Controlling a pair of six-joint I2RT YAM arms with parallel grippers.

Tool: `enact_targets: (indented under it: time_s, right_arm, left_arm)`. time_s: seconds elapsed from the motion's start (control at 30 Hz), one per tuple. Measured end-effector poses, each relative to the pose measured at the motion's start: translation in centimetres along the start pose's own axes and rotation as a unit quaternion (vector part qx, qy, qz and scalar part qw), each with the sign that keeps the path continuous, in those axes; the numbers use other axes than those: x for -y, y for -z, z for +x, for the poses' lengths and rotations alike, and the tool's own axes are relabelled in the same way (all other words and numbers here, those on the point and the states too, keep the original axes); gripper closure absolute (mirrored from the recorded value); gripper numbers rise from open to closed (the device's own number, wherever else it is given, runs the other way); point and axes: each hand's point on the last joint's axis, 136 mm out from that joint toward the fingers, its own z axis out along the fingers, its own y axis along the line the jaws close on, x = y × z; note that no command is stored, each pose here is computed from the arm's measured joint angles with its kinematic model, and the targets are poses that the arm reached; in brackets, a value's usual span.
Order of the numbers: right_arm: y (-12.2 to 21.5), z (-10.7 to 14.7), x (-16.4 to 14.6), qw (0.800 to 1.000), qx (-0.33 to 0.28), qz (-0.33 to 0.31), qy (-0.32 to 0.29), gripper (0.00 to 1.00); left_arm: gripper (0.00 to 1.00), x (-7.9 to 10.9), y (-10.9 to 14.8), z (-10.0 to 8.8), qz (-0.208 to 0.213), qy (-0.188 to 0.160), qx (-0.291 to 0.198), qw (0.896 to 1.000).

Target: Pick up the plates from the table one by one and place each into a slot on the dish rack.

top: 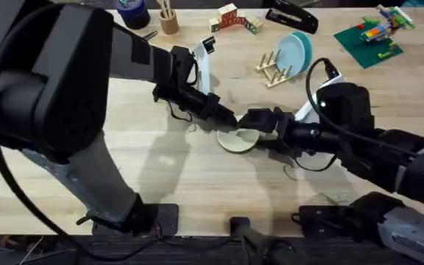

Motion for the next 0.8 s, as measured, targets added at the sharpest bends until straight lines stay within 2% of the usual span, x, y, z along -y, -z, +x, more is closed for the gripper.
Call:
enact_targets:
  time_s: [0.13, 0.2, 0.43, 0.6, 0.7, 0.8]
  right_arm:
    - [-0.5, -0.3, -0.2, 1.000, 0.001, -0.005, -0.014, 0.014]
    - [-0.8, -0.4, -0.2, 1.000, 0.002, -0.006, -0.019, 0.064]
    - [-2.1, -0.1, 0.3, 1.000, -0.009, 0.002, -0.019, 0.570]
    - [-2.3, 0.3, 0.8, 1.000, -0.013, 0.012, -0.019, 0.744]
    - [-2.3, 0.4, 0.7, 1.000, -0.016, 0.008, -0.021, 0.936]
    - [-2.2, 0.3, 0.1, 1.000, -0.013, -0.003, -0.017, 0.960]
  left_arm:
    - [0.962, 0.0, 0.0, 0.0, 0.000, 0.000, 0.000, 1.000]
    - [0.962, 0.0, 0.0, 0.0, 0.000, 0.001, 0.000, 1.000]
    - [0.961, 0.0, 0.0, 0.0, 0.000, 0.001, 0.000, 1.000]
    - [0.961, 0.0, 0.0, 0.0, 0.000, 0.002, 0.000, 1.000]
    - [0.960, 0.0, 0.2, -0.1, 0.004, 0.006, 0.004, 1.000]
    - [0.960, 0.0, 0.5, -0.2, 0.007, 0.011, 0.011, 1.000]
